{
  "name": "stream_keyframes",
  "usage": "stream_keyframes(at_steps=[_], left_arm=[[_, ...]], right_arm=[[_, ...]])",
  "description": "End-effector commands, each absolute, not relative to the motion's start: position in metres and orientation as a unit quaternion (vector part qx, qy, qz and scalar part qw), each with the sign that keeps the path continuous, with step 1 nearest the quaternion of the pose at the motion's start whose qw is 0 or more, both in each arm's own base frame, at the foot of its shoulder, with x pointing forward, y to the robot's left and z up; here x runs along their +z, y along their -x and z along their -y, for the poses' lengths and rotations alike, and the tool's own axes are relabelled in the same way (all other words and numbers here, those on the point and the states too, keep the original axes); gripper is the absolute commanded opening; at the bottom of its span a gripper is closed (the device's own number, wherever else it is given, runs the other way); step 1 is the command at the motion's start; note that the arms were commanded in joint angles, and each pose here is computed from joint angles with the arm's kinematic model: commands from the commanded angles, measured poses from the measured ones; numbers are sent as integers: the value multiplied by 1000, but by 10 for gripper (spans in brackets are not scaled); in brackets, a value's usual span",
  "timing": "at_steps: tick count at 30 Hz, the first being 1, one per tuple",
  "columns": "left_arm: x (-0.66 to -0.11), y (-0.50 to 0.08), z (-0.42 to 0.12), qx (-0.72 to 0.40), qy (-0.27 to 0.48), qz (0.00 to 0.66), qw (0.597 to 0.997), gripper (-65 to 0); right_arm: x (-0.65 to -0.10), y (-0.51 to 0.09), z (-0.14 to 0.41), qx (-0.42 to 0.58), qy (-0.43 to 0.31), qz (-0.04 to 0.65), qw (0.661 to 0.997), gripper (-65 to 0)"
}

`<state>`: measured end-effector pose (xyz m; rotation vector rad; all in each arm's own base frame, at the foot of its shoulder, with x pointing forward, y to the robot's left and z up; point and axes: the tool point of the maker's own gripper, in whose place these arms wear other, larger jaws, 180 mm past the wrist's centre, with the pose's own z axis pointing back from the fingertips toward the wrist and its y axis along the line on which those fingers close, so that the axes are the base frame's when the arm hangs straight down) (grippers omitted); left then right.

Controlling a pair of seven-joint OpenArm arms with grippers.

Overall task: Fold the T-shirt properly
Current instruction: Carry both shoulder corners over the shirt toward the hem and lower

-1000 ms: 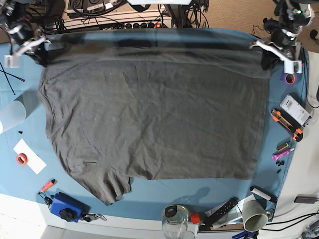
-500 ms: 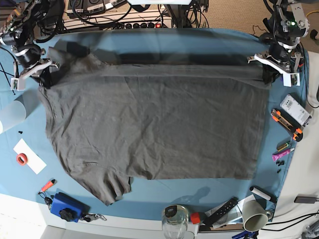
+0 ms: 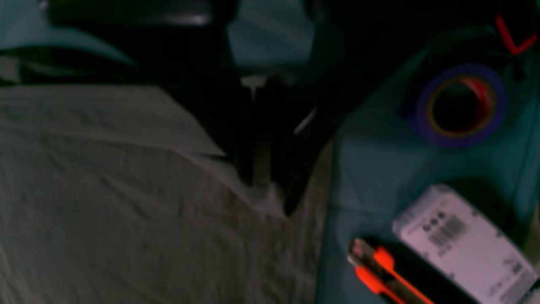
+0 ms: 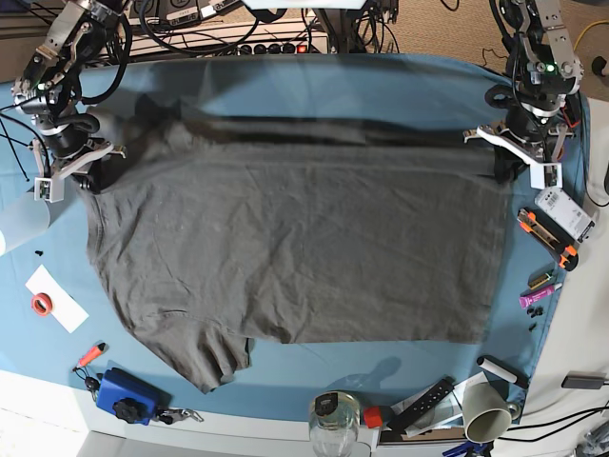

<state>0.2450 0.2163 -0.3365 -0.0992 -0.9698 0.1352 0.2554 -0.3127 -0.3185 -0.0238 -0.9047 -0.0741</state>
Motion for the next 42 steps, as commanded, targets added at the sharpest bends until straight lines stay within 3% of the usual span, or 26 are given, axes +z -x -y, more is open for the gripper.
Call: stream_keyframes(at_steps=[1, 8, 25, 42], left_arm=[[-327, -252, -221, 61, 40, 487, 870, -650], [-354, -263, -230, 85, 45, 464, 880, -650], [-363, -305, -246, 108, 51, 469, 875, -650], [-348, -325, -251, 91, 43, 485, 869, -650]], right_arm=[[-303, -264, 317, -31, 21, 463, 886, -650], [-324, -274, 326, -64, 0, 451, 890, -650], [-349, -328, 337, -124, -53, 445, 885, -650], [-319, -349, 360, -90, 1, 472, 877, -650]])
